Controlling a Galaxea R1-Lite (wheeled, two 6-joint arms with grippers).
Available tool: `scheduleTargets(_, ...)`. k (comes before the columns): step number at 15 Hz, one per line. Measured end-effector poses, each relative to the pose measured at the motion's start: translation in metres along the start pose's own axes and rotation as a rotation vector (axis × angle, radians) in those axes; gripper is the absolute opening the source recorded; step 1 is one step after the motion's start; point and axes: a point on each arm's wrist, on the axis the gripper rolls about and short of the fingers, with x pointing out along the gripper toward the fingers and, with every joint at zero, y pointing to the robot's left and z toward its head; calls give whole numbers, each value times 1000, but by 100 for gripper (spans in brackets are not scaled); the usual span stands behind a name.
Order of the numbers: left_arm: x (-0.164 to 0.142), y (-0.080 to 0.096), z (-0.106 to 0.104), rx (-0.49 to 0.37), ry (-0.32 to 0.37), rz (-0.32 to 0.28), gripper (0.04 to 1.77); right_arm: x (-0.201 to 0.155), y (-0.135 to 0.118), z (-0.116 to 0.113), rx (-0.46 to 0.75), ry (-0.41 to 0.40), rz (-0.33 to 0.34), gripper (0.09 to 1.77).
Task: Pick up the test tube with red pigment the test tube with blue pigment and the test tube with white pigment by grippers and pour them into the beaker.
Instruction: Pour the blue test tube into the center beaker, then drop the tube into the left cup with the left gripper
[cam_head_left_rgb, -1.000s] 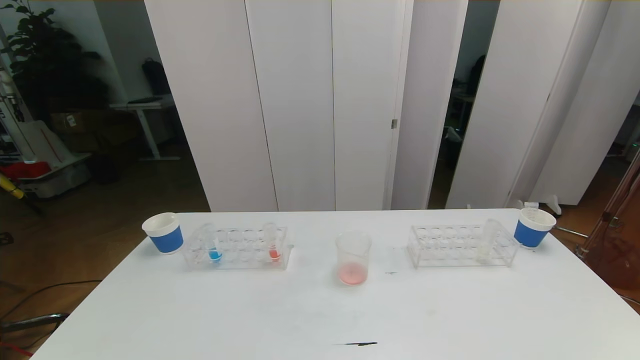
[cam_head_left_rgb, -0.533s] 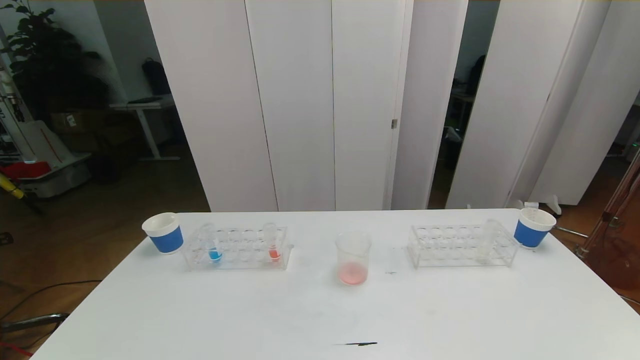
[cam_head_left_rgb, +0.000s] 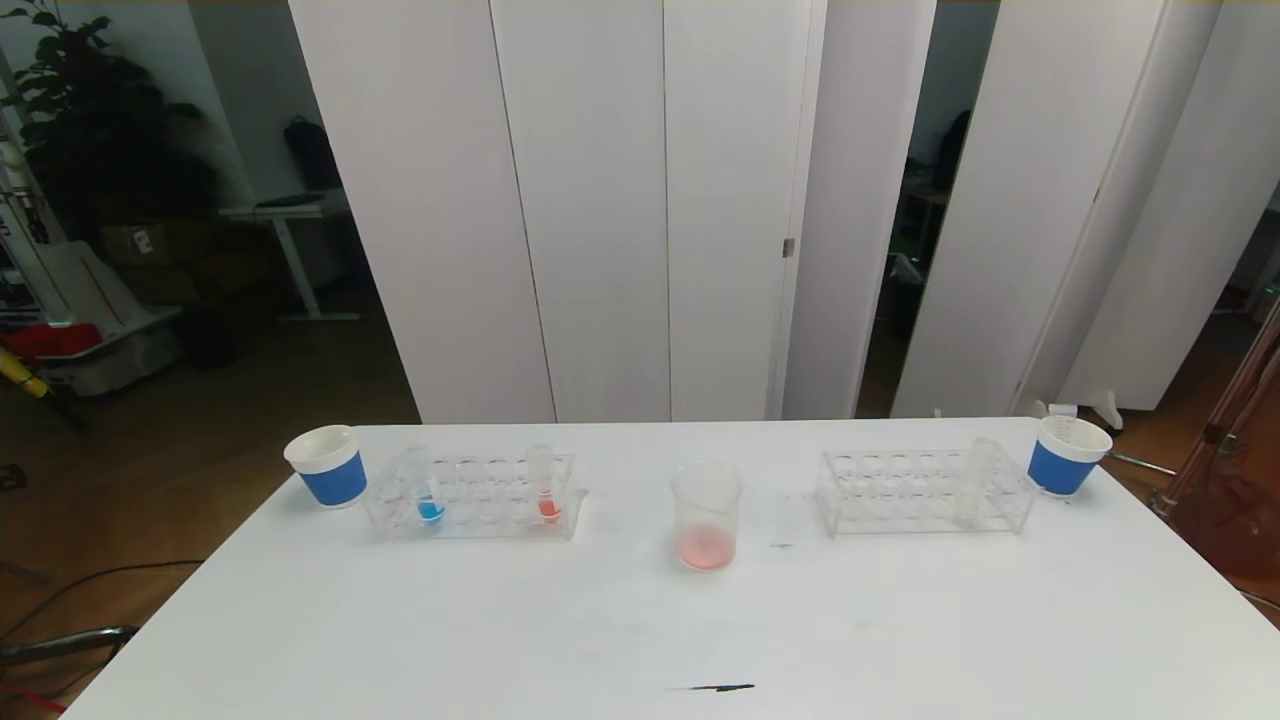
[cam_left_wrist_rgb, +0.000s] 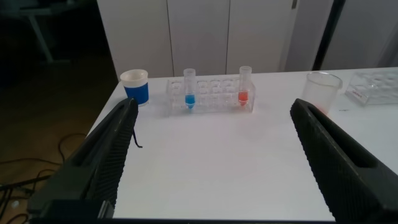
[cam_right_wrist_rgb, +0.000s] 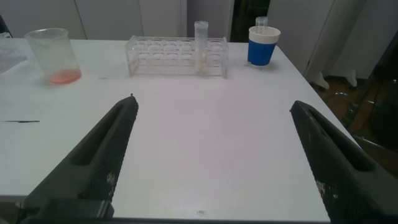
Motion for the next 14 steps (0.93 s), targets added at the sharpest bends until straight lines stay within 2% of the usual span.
scheduleTargets(4,49,1,54,-39,9,-17,175,0,0,0,0,0,0,175)
scheduleTargets(7,110,0,73,-61,66,-9,175,0,0,0,0,0,0,175)
scheduleTargets(10,179,4,65,-67,142,17,175,0,0,0,0,0,0,175)
scheduleTargets(14,252,7,21,-68,265,35,175,0,0,0,0,0,-1,175)
